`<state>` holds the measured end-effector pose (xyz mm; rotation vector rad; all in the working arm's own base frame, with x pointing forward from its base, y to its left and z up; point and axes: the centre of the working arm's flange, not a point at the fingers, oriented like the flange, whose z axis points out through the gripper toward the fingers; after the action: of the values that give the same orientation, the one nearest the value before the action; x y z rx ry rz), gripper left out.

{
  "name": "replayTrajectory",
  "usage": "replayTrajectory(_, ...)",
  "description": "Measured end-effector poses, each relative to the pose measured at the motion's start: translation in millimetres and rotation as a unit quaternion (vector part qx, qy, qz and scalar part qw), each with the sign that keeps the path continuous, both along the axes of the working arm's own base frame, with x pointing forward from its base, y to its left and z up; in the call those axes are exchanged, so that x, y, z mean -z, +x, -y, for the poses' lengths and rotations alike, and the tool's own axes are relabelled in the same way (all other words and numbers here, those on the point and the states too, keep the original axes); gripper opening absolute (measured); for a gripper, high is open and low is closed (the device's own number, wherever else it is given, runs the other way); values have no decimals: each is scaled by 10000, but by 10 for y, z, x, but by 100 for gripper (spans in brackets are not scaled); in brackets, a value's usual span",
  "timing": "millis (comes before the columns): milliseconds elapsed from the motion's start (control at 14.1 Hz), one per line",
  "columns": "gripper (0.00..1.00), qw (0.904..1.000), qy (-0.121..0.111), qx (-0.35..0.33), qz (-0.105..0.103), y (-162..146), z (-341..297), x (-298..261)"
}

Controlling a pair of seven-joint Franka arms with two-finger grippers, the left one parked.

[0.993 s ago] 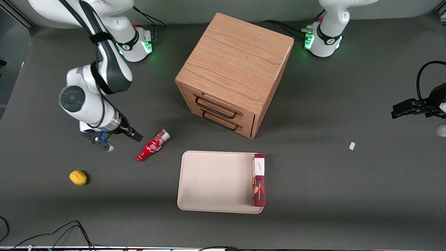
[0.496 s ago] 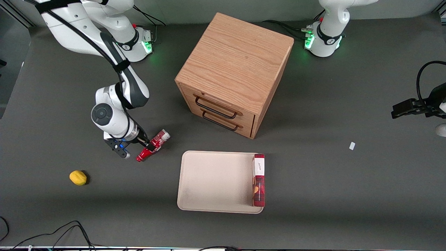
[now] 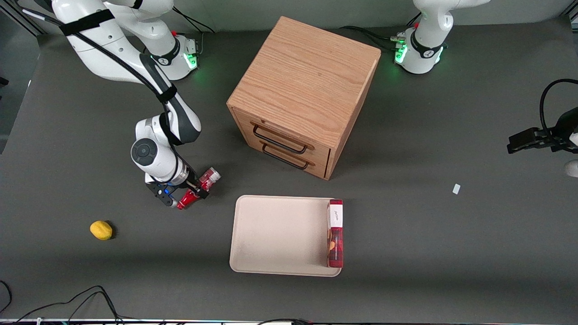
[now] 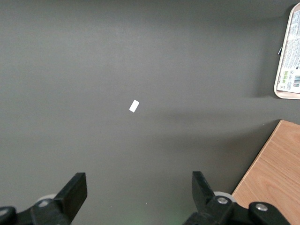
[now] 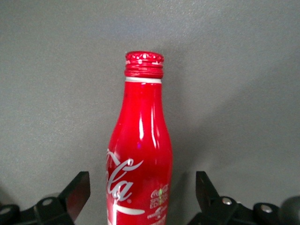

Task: Place coke bottle on tray
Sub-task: 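Lower the right gripper and close it around the bottle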

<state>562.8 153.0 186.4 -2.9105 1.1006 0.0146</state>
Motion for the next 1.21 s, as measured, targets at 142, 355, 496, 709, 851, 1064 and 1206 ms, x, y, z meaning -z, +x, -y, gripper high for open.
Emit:
replayTrajectory(142, 97, 10000, 3, 1, 5, 0, -3, 12)
replayTrajectory(355, 70, 10000, 6, 3, 14, 1, -4, 21)
replayTrajectory(496, 56, 10000, 11, 6, 30, 7, -7, 18)
replayTrajectory(709, 56, 10000, 12, 7, 32, 8, -8, 18)
replayTrajectory(851, 56, 10000, 16, 7, 47, 16, -10, 11)
replayTrajectory(1064, 56, 9999, 22, -40, 97, 110, -32, -111)
replayTrajectory(1206, 56, 9998, -9, -215, 16, 230, -56, -373)
